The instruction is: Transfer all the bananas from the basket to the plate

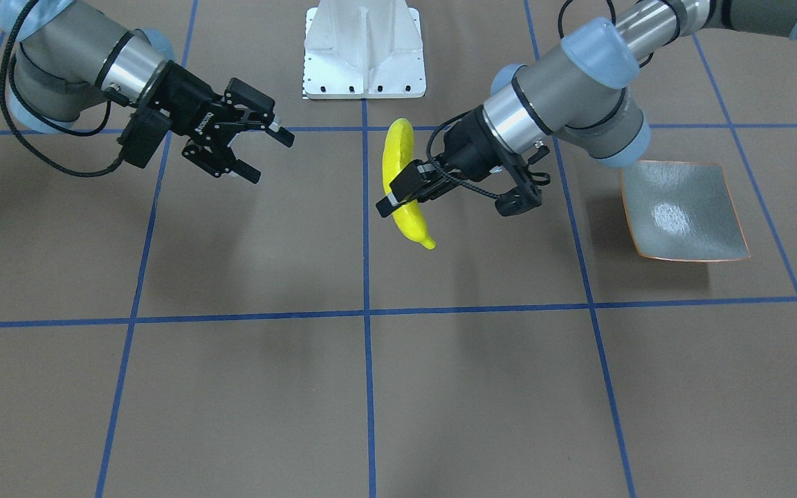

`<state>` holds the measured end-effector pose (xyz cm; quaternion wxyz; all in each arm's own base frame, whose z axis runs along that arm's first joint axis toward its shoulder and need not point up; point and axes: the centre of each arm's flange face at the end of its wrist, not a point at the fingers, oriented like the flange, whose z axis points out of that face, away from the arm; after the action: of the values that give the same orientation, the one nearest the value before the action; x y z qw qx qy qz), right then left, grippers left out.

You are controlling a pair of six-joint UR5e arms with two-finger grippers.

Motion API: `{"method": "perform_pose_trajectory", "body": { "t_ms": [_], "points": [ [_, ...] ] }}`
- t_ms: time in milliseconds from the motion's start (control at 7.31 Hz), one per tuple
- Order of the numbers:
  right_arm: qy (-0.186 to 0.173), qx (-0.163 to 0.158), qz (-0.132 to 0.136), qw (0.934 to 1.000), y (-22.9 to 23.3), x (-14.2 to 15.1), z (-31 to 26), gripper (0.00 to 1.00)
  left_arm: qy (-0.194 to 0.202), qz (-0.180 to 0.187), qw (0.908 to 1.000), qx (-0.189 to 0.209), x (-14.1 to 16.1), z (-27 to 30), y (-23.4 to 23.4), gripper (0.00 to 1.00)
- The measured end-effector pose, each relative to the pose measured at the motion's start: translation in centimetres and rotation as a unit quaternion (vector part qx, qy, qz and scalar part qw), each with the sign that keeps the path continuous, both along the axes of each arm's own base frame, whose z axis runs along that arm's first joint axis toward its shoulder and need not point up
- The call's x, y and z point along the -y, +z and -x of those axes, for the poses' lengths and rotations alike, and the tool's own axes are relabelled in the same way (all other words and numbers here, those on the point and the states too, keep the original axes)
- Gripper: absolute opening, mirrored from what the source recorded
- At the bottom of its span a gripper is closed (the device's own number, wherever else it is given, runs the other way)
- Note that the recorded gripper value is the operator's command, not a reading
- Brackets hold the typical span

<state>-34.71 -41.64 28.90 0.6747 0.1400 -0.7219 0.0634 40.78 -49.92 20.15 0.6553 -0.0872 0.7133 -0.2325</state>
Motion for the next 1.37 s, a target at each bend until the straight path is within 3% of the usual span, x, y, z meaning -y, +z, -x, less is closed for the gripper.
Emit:
{"method": "perform_pose_trajectory", "body": {
  "t_ms": [274, 547, 958, 1369],
  "points": [
    [0.021, -0.026, 0.019, 0.9993, 4.3, 0.7, -2.7, 1.0, 0.002, -0.02, 0.9985, 0.051, -1.4, 5.9, 8.5, 0.0],
    [0.036, -0.047, 0.037, 0.9975, 7.3, 1.3, -4.0, 1.0, 0.004, -0.083, 0.9871, 0.137, -3.9, 12.3, 19.0, 0.0],
    [0.05, -0.069, 0.059, 0.9946, 10.4, 1.9, -5.4, 1.0, 0.035, -0.188, 0.9462, 0.261, -7.2, 18.7, 32.1, 0.0],
    [0.058, -0.08, 0.069, 0.9927, 11.8, 2.5, -5.9, 1.0, 0.054, -0.256, 0.9056, 0.334, -7.1, 21.0, 39.0, 0.0]
  ]
}}
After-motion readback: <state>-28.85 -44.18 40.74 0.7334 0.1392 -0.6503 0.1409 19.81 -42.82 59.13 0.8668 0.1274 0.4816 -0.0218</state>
